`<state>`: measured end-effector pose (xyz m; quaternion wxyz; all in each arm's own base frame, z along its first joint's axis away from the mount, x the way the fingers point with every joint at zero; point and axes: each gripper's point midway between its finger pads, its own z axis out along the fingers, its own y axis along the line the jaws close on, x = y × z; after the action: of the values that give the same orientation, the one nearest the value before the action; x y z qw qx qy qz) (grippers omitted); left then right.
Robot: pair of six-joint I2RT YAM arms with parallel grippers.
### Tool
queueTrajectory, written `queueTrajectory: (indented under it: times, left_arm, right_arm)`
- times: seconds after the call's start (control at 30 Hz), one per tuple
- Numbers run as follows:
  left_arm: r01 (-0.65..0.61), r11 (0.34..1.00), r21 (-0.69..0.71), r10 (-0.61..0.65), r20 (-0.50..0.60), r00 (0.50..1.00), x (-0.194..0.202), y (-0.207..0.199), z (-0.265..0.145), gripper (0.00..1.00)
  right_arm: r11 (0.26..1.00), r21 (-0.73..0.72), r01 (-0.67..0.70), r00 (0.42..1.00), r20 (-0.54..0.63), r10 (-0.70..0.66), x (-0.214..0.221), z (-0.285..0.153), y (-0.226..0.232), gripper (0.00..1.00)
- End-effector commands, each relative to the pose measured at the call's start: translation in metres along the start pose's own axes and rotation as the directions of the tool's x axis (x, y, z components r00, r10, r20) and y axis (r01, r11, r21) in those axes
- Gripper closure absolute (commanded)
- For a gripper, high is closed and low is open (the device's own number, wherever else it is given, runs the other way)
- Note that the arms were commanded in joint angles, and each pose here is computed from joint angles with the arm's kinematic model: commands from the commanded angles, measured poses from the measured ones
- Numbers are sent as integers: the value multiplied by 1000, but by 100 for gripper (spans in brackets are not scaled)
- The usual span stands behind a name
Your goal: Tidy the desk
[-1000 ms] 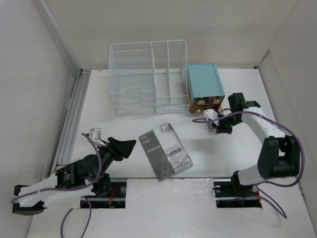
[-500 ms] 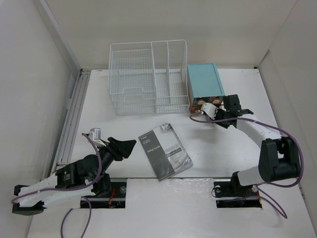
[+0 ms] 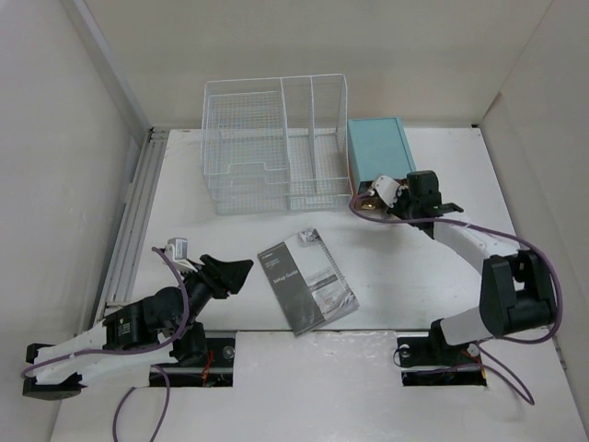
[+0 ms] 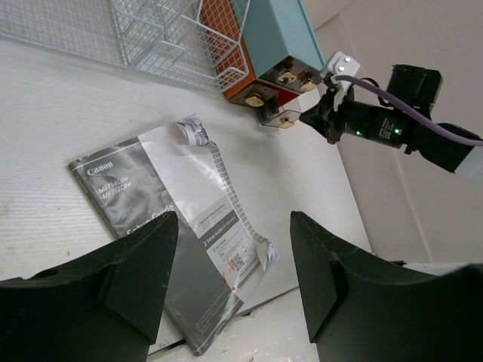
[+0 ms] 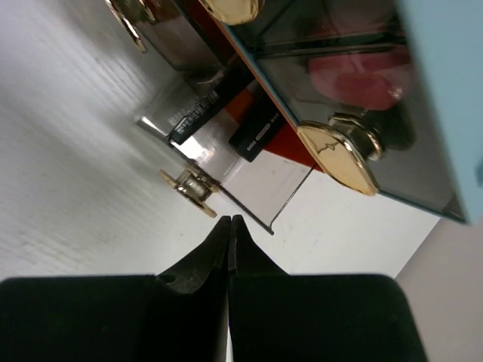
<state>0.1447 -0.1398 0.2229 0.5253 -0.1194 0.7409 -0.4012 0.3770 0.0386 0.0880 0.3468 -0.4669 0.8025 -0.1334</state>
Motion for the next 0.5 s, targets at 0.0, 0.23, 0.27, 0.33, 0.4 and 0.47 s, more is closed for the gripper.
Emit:
queueTrajectory:
  times: [0.0,0.23,0.27,0.33,0.4,0.47]
  left_arm:
    - [14,1000,23,-14,16,1000,-6,-7,-1,42]
    - [21,999,28,-21,19,1000,-8,-8,-2,44]
    - [21,999,28,-21,19,1000,-8,-8,-2,44]
    - [21,999,28,-21,19,1000,-8,-8,-2,44]
    - [27,999,38,-28,16,999,-8,-9,-3,44]
    - [34,998,44,-34,19,999,-9,-9,-4,44]
  right_arm:
    - [999,4,-40,983,181,39,-40,-36,-11,100]
    - [912,-190,-364,882,245,403,-44,-91,-2,100]
    - [881,-205,-427,856,221,467,-36,-94,-4,100]
    - [838,-275,-471,821,210,531,-36,-96,1,100]
    - [795,-243,-555,768,216,603,-29,-97,-15,100]
    - [760,-356,-544,735,235,636,-42,-99,-15,100]
